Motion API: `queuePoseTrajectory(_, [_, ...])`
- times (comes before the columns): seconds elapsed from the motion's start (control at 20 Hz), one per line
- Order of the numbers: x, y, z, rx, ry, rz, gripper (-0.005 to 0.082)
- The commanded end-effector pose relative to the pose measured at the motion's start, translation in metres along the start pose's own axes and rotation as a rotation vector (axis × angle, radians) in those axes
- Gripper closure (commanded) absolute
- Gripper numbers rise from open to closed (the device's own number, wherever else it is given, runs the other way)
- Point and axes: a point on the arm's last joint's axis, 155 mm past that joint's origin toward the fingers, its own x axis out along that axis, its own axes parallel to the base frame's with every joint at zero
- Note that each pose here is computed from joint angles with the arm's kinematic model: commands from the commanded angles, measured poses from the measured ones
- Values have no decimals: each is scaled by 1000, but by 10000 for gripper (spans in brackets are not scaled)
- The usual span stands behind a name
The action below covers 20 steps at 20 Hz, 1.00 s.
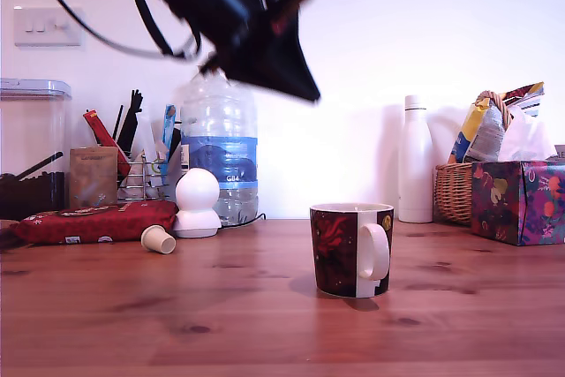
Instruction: Pick up the coffee capsules from the table one by one and drop them inside the nearest coffee cup
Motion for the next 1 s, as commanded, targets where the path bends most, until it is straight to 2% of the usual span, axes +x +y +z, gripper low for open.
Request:
queuePoseTrajectory(0.0, [9, 3, -16, -13, 37, 0, 788])
queuePoseTrajectory(0.2, [14, 1, -35, -16, 60, -6, 788])
queuePoseTrajectory(0.5, [10, 2, -45, -18, 56, -4, 788])
queuePoseTrajectory(0.7, [-10, 11, -60, -28, 26, 35, 788])
queuePoseTrajectory(0.95, [-44, 38, -79, -98, -47, 121, 788])
